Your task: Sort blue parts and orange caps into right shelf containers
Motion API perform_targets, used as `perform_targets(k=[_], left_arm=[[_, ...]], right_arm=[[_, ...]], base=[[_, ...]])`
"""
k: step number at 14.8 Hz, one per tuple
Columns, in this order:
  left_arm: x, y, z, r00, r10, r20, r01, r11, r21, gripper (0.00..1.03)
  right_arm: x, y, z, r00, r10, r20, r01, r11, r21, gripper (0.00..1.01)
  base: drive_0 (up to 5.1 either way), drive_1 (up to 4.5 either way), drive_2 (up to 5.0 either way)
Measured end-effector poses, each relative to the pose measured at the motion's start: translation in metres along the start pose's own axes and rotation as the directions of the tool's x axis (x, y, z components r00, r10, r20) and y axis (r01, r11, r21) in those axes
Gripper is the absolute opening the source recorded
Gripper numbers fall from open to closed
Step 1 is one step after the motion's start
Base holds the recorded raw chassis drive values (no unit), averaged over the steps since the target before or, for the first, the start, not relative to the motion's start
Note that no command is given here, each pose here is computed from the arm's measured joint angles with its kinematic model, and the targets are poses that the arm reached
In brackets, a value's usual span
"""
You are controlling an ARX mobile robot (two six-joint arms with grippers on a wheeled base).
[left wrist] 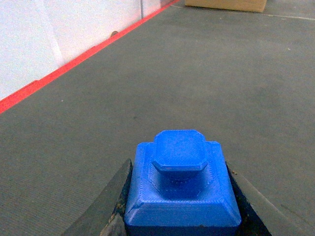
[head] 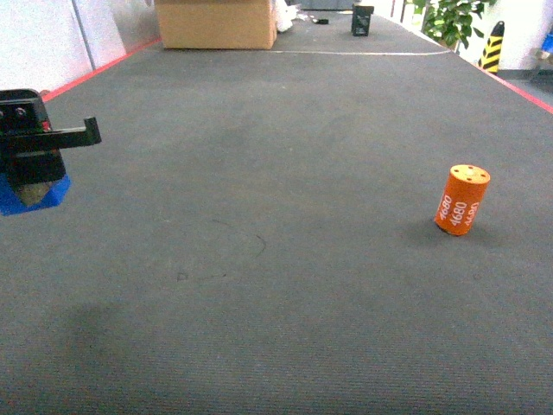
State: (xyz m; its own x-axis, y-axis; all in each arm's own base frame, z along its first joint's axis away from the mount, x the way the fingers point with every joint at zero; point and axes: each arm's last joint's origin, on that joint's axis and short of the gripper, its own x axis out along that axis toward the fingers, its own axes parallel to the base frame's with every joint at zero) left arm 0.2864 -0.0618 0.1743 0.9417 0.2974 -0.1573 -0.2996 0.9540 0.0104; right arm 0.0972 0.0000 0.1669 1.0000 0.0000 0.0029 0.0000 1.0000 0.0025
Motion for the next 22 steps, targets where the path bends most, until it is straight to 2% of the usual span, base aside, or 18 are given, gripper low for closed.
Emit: perform_targets(k=[4,5,11,17,22], left_arm=[[0.000,-0.003,-0.002,1.000,-0.026,-0.007,0.026,0.9996,0.008,0.41],[0.000,-0.006,-0.003,0.999,-0.052,-0.005,0.052,0.9985,0.019,0.41],[0.000,-0.009,0.000,0.994,-0.106,0.005,0.105,0.9939,0.033,0.41],[-0.018,-0.029,-0.002,0.980,-0.197,0.005,0.196,0.9795,0.046,0.41],[-0.030,-0.034,-0.005,0.977,-0.215,0.008,0.214,0.9754,0.052,0.41]], right_arm=[[0.000,0.000,0.000,1.000,0.000,0.000,0.000,1.0000,0.000,0.98],[0.000,0.000,0.000,1.000,0.000,0.000,0.000,1.0000,0.000,0.98],[0.000,0.000,0.000,1.000,0.000,0.000,0.000,1.0000,0.000,0.98],[0.000,0.000,0.000,1.000,0.000,0.000,0.000,1.0000,0.000,0.98],[0.000,0.000,0.000,1.000,0.000,0.000,0.000,1.0000,0.000,0.98]], base=[[0.0,0.00,0.0],[0.0,0.00,0.0],[0.0,0.00,0.0],[0.0,0.00,0.0],[0.0,0.00,0.0]])
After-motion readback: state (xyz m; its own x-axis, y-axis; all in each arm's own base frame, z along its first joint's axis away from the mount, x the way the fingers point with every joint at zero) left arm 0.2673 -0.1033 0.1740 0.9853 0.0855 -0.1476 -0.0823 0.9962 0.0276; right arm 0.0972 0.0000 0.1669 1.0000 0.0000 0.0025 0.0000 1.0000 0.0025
